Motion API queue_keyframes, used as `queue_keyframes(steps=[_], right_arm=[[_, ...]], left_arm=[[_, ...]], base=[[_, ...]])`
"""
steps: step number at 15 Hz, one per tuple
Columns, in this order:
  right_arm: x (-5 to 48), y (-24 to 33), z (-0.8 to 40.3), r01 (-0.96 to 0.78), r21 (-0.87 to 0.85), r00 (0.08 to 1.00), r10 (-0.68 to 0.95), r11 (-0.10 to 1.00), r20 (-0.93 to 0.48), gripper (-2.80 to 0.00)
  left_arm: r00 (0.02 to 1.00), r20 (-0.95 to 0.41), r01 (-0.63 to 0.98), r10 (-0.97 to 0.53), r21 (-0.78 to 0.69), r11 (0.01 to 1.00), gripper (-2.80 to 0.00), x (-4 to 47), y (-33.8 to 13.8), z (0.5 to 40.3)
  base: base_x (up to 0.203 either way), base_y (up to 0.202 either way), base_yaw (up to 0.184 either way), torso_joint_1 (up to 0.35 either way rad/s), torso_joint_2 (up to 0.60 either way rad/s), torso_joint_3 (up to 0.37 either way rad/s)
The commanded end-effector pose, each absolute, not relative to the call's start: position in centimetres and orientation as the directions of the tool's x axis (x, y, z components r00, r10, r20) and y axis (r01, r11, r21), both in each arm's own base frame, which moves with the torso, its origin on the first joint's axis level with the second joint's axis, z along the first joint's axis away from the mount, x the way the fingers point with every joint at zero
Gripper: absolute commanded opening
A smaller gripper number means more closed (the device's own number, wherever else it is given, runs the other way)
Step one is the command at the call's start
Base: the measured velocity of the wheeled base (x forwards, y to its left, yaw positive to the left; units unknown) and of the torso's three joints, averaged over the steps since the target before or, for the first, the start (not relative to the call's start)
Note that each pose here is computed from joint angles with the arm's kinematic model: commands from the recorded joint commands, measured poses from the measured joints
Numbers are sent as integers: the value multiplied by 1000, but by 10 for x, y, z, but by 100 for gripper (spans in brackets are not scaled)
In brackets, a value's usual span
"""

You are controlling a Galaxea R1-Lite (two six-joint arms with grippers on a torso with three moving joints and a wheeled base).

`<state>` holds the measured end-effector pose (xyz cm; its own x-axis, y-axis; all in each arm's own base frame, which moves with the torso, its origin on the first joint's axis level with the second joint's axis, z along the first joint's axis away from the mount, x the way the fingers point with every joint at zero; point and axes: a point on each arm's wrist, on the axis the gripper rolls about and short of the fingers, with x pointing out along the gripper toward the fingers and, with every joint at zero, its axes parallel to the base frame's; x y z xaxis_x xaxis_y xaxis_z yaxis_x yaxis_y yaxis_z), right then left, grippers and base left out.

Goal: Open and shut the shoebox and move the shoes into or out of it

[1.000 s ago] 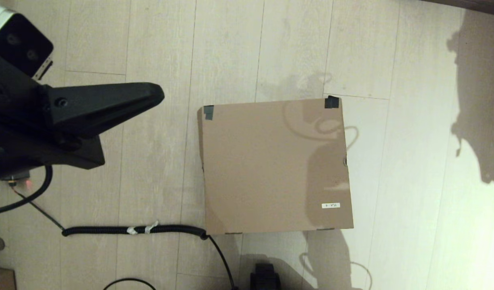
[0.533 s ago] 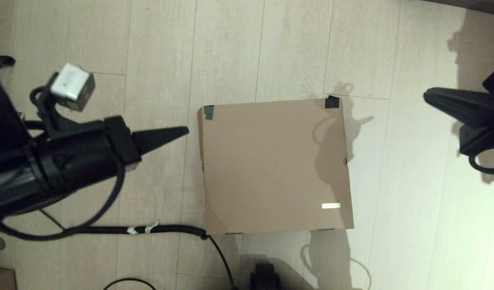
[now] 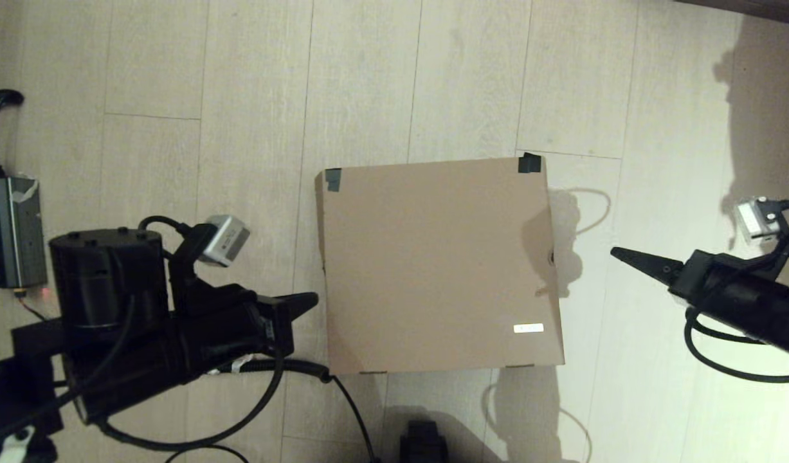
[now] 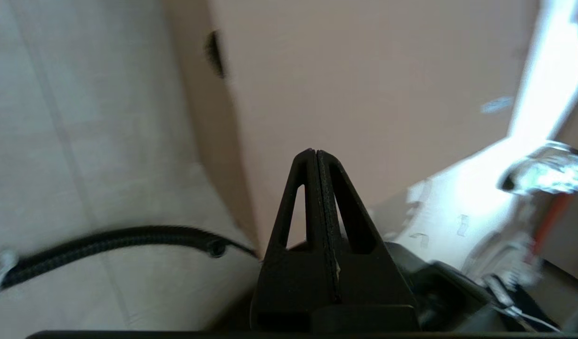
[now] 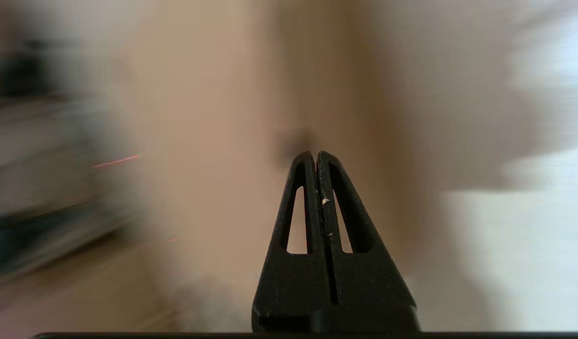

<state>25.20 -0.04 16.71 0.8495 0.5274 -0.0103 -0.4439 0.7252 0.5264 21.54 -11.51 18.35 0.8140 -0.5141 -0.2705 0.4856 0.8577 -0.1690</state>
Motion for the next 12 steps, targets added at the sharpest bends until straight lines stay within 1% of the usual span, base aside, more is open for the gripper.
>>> queue_keyframes(steps=[1,3,4,6,7,9,10,12], right_arm=[[260,11,154,-234,442,953,293,866,-71,-280],[265,33,143,-90,295,978,140,951,-153,-280],[276,43,138,-16,245,983,61,969,-174,-280],[304,59,142,110,195,987,-83,975,-139,-280],[315,68,141,127,174,986,-105,976,-132,-280],[327,86,137,93,141,989,-75,986,-130,-280],[334,95,137,72,140,991,-54,988,-123,-280],[339,112,141,-1,151,995,16,989,-99,-280]], left_arm=[[819,-316,451,-479,-161,878,-280,225,-119,171],[851,-294,409,-436,-150,900,-280,236,-121,169],[883,-256,367,-394,-149,918,-280,246,-120,174],[933,-208,267,-293,-143,953,-280,266,-111,179],[946,-199,229,-254,-140,963,-280,278,-107,180],[964,-185,164,-189,-142,976,-280,303,-95,180],[969,-179,148,-173,-145,978,-280,314,-91,177],[970,-152,164,-188,-152,975,-280,334,-95,167]], base=[[0,0,0,0,0,0],[0,0,0,0,0,0],[0,0,0,0,0,0],[0,0,0,0,0,0],[0,0,0,0,0,0],[0,0,0,0,0,0],[0,0,0,0,0,0],[0,0,0,0,0,0]])
